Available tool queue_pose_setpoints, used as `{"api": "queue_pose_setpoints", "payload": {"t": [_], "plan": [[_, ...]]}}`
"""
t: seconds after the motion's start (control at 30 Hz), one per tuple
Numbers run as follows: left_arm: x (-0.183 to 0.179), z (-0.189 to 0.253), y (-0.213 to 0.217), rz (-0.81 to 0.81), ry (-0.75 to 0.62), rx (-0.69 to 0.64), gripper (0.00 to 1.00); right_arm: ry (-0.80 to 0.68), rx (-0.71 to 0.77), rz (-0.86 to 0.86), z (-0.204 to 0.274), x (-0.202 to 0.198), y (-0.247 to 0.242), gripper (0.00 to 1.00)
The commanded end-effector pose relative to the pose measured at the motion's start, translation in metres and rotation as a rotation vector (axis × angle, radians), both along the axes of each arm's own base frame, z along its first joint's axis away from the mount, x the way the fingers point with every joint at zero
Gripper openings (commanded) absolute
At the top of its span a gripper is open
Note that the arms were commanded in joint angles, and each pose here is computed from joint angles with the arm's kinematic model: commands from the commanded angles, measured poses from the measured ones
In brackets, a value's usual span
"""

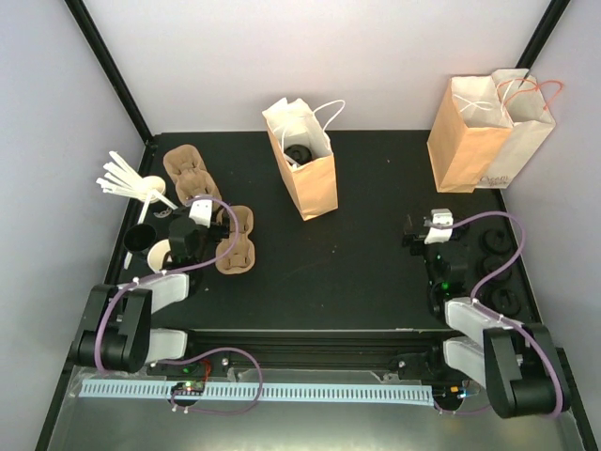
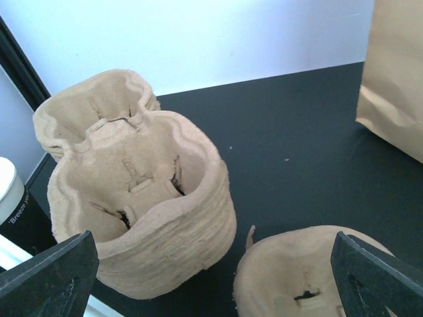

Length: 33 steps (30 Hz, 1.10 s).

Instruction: Pack the takeout coffee

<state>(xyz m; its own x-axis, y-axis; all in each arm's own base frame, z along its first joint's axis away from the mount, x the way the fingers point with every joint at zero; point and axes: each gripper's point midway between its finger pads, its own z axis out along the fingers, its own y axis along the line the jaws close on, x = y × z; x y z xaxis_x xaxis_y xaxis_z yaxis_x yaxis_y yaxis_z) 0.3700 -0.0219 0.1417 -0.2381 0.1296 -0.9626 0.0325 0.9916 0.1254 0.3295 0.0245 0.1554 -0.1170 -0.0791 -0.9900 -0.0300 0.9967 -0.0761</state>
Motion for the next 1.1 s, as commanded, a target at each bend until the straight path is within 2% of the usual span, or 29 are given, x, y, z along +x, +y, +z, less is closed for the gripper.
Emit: {"api": "queue_pose_setpoints", "payload": {"t": [0.0,0.1,0.3,0.37,0.43,0.8,0.93,1.07], "plan": [[0.013,0.016,0.0,-0.051,-0.108,-0.009,0.99,-0.103,0.031,0.044,0.025,0.011,0.003,0.95],[0.013,0.011,0.002,-0.045,-0.1,-0.019,0.99,-0.118,0.008,0.035,0.026,0.016,-0.004,0.95],[0.014,0.01,0.01,-0.02,-0.101,-0.044,0.99,-0.143,0.103,-0.026,0.012,0.031,-0.032,0.96],[0.014,0.01,0.009,-0.021,-0.102,-0.045,0.99,-0.055,0.111,-0.049,0.003,0.043,-0.038,0.97],[0.013,0.009,0.009,-0.021,-0.098,-0.05,0.99,-0.061,0.101,-0.042,0.004,0.046,-0.037,1.0],[0.014,0.01,0.01,-0.019,-0.098,-0.051,0.99,-0.032,0.092,-0.038,0.001,0.048,-0.035,1.0],[0.014,0.01,0.01,-0.019,-0.098,-0.051,0.99,-0.014,0.064,0.033,-0.001,0.051,-0.022,1.0],[0.014,0.01,0.01,-0.019,-0.098,-0.05,0.99,-0.015,0.059,0.033,0.0,0.052,-0.021,1.0]]}}
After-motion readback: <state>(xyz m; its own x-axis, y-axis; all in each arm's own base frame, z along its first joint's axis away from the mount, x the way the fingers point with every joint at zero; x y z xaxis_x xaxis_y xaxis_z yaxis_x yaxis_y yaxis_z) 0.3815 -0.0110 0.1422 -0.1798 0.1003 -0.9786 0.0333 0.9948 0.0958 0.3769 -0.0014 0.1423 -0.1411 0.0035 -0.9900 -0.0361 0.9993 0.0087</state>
